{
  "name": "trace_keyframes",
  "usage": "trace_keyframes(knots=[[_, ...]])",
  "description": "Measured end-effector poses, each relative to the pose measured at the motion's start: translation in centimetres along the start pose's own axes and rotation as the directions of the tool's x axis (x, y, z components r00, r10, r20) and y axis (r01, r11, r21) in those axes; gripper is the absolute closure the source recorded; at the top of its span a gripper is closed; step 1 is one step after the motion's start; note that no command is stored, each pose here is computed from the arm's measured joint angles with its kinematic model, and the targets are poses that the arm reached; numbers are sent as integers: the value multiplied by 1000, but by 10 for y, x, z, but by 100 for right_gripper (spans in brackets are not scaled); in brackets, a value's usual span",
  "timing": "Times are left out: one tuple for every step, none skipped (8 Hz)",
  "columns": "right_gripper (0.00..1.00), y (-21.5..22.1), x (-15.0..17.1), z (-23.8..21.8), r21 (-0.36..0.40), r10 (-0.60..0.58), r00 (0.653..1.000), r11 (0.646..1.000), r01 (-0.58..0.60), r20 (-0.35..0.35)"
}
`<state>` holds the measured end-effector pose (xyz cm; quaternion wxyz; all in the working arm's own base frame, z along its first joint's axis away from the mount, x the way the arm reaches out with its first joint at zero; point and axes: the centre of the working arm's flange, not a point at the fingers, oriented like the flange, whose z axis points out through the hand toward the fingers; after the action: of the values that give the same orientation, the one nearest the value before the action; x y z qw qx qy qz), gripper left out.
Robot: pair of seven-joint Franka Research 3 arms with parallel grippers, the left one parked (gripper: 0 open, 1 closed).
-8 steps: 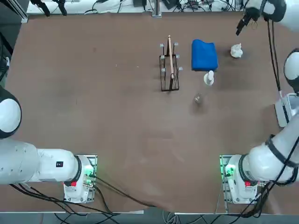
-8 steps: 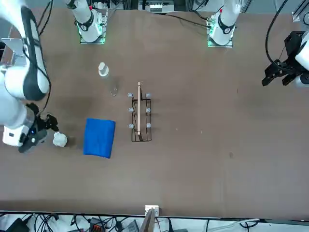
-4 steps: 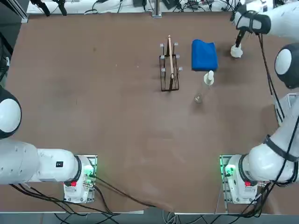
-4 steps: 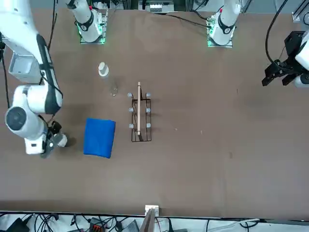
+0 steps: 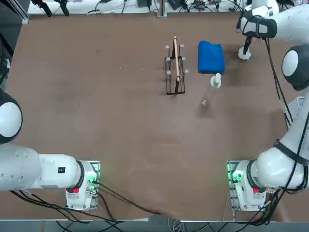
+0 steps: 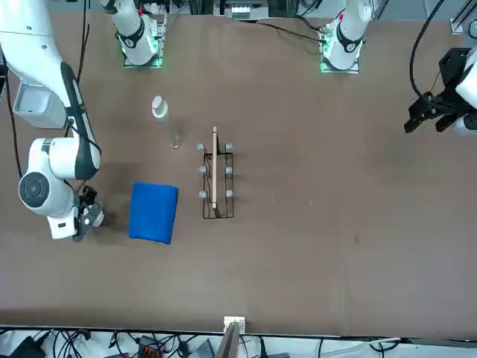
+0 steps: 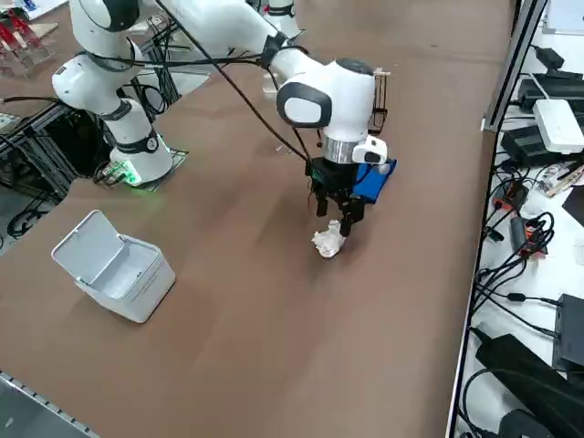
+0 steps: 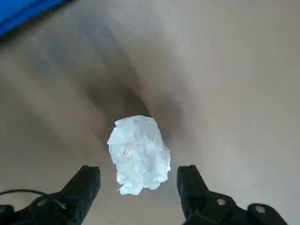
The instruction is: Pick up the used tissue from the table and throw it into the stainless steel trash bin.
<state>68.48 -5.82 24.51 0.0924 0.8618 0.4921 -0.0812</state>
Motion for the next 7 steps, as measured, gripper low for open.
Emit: trace_keyframes(knots=[[0,0,1,6,-1,-4,1000,1000,4,-3],[1,-1,3,14,-2,-8,1000,1000,8,-8],[2,-1,5,27,-7,-11,1000,1000,11,-17],[5,-1,6,39,-10,-12,1000,1000,11,-25],[13,-1,7,46,-11,-12,1000,1000,12,-28],[30,-2,8,48,-11,-13,999,1000,13,-30],[50,-1,8,46,-13,-13,999,1000,13,-31]])
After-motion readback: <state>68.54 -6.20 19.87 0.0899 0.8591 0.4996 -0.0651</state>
